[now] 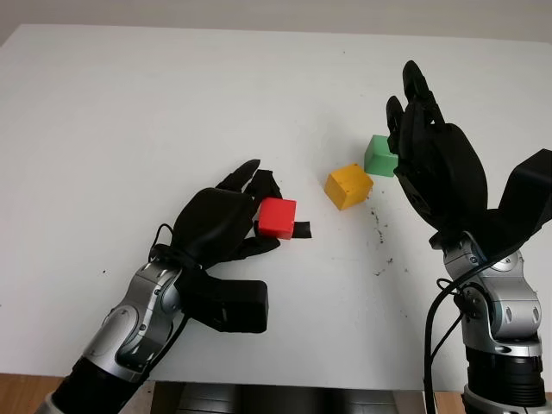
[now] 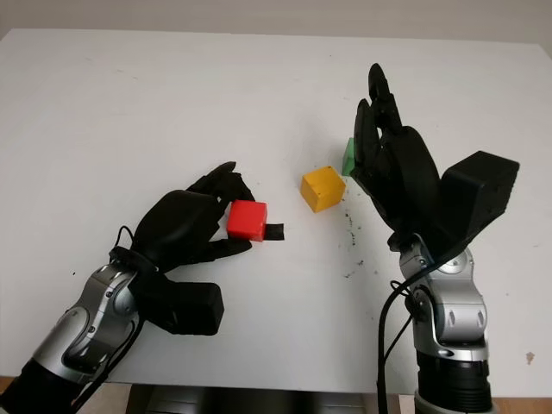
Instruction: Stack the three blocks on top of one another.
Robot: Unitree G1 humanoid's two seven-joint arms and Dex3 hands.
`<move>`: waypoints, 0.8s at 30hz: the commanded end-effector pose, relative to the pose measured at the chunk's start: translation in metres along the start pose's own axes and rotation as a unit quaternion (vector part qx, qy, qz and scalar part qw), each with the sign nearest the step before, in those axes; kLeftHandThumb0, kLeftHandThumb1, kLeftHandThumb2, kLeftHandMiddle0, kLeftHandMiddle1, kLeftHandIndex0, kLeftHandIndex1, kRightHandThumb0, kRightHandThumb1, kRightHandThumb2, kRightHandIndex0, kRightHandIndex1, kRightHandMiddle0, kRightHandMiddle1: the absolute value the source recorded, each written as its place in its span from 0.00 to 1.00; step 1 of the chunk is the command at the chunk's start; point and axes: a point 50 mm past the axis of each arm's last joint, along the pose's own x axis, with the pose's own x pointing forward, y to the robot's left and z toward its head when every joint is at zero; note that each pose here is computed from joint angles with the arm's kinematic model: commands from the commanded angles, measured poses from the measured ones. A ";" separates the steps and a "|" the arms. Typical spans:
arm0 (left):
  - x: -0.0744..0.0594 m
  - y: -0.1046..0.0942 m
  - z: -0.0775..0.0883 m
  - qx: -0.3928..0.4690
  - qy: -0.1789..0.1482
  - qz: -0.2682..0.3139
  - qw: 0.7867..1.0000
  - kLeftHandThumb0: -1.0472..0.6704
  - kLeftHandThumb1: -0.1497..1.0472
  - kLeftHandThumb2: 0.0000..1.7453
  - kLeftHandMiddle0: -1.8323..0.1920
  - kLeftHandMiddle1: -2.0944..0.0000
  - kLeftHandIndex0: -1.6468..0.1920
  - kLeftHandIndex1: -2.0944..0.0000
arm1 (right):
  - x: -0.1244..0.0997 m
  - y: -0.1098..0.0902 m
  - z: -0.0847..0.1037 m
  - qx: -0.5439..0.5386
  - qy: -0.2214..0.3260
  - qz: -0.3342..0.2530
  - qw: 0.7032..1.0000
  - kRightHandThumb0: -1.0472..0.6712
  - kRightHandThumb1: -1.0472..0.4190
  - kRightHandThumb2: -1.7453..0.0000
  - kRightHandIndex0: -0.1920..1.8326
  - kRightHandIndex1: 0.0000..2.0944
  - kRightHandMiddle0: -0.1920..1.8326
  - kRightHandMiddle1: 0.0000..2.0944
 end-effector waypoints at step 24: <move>-0.035 0.077 -0.014 -0.175 -0.036 -0.009 0.984 0.10 1.00 0.21 1.00 1.00 1.00 1.00 | -0.009 -0.007 0.021 -0.077 -0.030 -0.040 0.996 0.25 0.04 0.97 0.00 0.00 0.01 0.01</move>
